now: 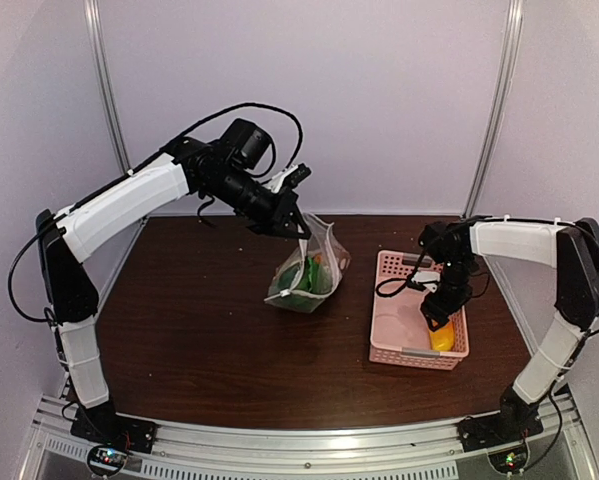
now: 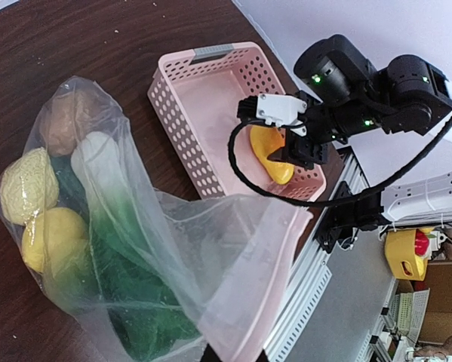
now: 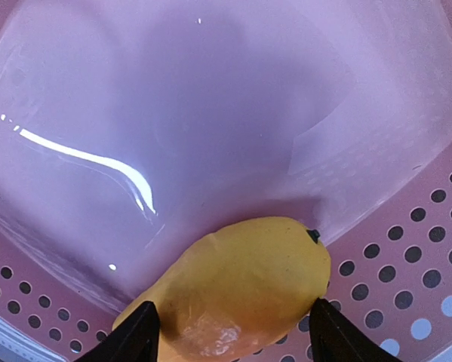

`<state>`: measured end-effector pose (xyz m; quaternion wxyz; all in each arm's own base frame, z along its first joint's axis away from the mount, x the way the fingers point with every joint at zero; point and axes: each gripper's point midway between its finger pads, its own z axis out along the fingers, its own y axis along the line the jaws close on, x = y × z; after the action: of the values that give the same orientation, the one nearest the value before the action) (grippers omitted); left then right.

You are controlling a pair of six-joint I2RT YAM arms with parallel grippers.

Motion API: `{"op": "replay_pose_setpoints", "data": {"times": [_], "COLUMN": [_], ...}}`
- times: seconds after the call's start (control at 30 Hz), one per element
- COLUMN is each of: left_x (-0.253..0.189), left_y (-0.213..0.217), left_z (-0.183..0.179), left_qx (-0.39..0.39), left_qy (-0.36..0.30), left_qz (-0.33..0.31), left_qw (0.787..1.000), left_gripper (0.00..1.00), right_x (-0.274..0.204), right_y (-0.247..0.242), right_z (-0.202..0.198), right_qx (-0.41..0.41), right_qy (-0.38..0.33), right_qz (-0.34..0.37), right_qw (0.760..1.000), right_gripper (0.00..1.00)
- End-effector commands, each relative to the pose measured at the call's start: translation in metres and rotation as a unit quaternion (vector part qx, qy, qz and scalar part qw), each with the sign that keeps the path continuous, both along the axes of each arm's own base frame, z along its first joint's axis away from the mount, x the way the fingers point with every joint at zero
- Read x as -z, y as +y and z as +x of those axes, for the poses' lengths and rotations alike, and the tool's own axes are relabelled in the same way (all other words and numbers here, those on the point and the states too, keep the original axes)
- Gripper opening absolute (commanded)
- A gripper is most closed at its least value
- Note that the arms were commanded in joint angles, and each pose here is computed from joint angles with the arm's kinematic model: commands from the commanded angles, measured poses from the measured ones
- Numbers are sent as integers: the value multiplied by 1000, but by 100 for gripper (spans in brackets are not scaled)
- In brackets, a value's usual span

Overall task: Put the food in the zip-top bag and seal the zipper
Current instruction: Pick up the fake fruit from the bin.

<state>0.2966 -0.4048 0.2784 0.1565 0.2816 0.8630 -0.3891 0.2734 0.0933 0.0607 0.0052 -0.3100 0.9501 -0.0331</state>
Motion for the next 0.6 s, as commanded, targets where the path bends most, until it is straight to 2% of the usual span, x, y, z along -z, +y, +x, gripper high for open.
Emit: {"op": "replay_pose_setpoints", "data": {"times": [0.0,0.1,0.23,0.37,0.5,0.57], "left_x": [-22,-22,-19,-15,-13,-10], "left_y": [1,2,5,6,5,5], "left_z": [-1,-1,-2,-2,-1,-1], "left_qx": [5,4,2,1,0,0], "left_qy": [-35,-35,-36,-35,-33,-31], "left_qz": [-23,-21,-15,-11,-9,-7], "left_qw": [999,999,999,999,999,999], "left_gripper": [0,0,0,0,0,0], "right_x": [11,19,16,-9,-30,-28], "right_y": [-6,3,33,64,56,46], "right_z": [-1,-8,-11,-3,14,12], "right_qx": [-5,-11,-7,-42,-48,-48], "right_qy": [26,59,88,56,-20,-23], "right_qz": [-22,1,76,152,133,106], "right_qw": [999,998,993,986,990,993], "right_gripper": [69,64,60,58,64,69]}}
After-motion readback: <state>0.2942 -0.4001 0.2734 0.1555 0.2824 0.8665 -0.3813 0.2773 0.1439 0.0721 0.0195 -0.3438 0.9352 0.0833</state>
